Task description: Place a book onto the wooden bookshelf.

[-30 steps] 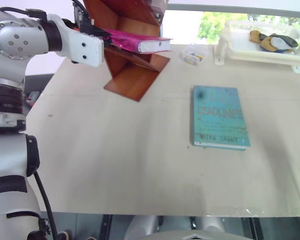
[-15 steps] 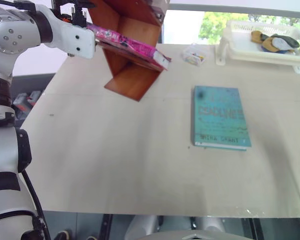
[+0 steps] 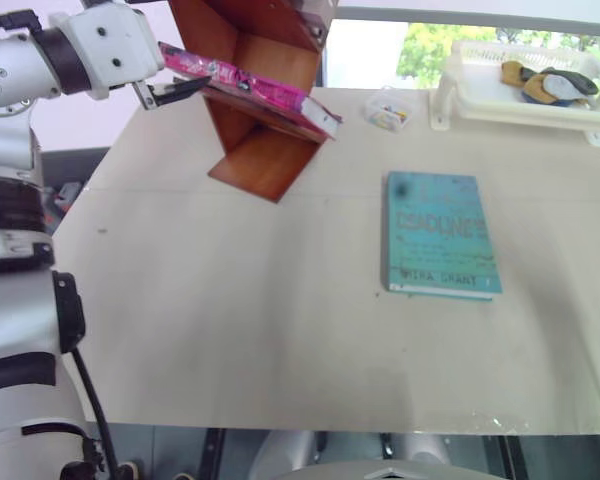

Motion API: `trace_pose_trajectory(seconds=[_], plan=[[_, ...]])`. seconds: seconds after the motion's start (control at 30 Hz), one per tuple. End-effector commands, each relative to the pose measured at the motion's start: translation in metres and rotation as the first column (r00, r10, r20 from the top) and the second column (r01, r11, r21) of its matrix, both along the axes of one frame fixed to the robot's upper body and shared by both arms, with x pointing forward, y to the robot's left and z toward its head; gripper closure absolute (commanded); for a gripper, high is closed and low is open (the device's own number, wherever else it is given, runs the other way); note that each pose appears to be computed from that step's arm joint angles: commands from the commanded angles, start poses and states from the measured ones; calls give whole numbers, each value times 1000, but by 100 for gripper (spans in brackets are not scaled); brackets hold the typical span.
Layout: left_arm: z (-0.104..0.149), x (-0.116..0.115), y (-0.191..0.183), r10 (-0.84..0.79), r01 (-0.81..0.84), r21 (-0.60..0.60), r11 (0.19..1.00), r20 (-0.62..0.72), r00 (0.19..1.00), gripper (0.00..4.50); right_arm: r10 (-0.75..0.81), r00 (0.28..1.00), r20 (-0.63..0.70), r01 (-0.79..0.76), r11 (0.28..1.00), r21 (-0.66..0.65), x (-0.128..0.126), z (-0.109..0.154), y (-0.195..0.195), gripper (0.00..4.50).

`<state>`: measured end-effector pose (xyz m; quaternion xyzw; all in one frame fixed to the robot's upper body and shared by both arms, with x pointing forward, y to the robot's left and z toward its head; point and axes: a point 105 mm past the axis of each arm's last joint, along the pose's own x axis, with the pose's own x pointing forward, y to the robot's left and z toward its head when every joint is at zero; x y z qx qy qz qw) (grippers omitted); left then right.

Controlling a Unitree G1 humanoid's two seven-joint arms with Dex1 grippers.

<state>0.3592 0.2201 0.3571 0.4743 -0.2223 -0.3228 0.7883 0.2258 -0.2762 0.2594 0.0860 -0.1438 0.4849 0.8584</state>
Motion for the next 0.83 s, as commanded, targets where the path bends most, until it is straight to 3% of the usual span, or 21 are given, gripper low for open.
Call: trace_pose_trajectory(seconds=[0.03, 0.13, 0.23, 0.47, 0.53, 0.63, 0.83], plan=[[5, -30, -4, -191, 147, -310, 939, -118, 974, 5, -16, 999, 37, 17, 999, -27, -7, 4, -2, 0], [-35, -47, -15, -302, 150, -402, 903, -345, 889, 5, -33, 999, -6, 33, 997, -72, -9, -9, -5, 0], [-81, -63, -25, -380, 99, -479, 872, -535, 755, 5, -54, 997, -63, 45, 990, -135, -11, -26, -11, 0], [-191, -67, -9, -177, -206, -375, 904, -766, 618, 5, -205, 960, -188, 116, 909, -400, -23, -95, -37, 0], [-208, -70, -11, -171, -231, -371, 900, -785, 595, 5, -254, 948, -193, 141, 875, -463, -28, -107, -49, 0], [-235, -72, -15, -84, -259, -270, 927, -824, 560, 5, -320, 929, -185, 181, 831, -527, -32, -116, -66, 0], [-258, -84, -36, -115, -215, -259, 941, -848, 517, 5, -379, 909, -175, 224, 797, -561, -43, -120, -80, 0]])
